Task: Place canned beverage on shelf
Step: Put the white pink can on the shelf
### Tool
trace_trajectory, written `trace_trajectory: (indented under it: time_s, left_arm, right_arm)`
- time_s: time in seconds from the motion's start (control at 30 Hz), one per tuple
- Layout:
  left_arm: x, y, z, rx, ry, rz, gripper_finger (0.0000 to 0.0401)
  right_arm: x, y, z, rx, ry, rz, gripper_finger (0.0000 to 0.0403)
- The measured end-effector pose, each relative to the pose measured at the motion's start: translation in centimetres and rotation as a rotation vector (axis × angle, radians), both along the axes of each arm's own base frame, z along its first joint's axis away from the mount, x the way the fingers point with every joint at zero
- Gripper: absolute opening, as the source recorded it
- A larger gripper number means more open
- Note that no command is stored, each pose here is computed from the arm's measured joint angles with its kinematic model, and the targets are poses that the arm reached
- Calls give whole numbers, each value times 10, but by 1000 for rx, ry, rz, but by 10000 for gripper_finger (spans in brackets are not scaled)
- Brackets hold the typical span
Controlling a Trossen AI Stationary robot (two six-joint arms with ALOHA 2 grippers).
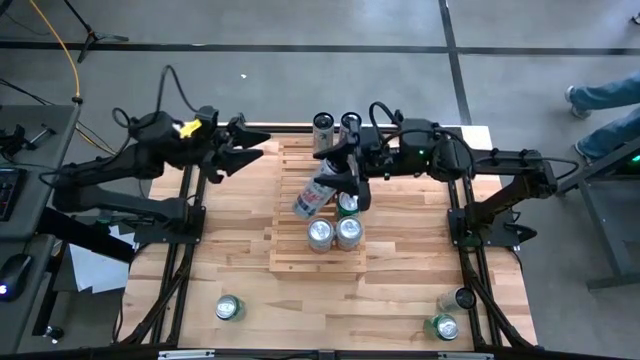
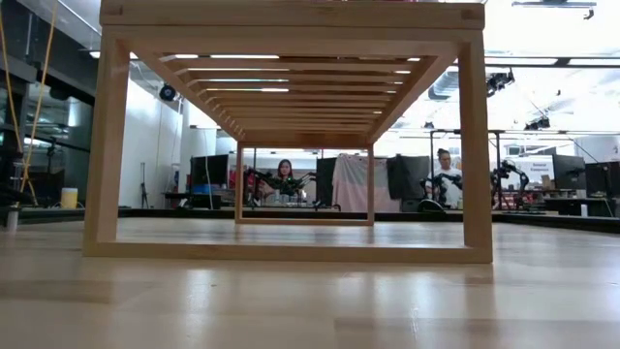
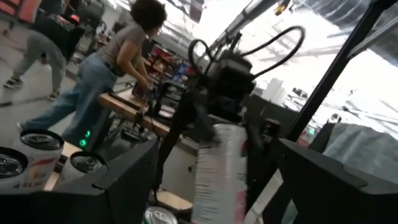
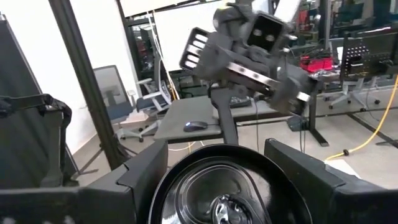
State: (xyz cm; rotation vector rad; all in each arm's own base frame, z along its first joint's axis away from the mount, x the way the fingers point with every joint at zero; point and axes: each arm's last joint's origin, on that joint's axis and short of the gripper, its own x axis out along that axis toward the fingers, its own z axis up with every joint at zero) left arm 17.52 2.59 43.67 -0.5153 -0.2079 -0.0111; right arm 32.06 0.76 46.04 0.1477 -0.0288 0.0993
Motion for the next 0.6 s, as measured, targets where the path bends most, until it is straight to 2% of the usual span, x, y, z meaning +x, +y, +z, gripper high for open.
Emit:
trace_trajectory:
  time_s: [0.27,0.4,0.6]
  left_arm:
    - [16,18,-10,-11,64,-104,314]
    - [22,24,-14,-31,84,-225,314]
    - [37,28,-17,-123,88,-438,314]
  right_arm:
    - [1,0,0,7,2,8,239]
    - [3,2,-2,31,10,84,239]
    - [16,7,-7,27,-27,165,239]
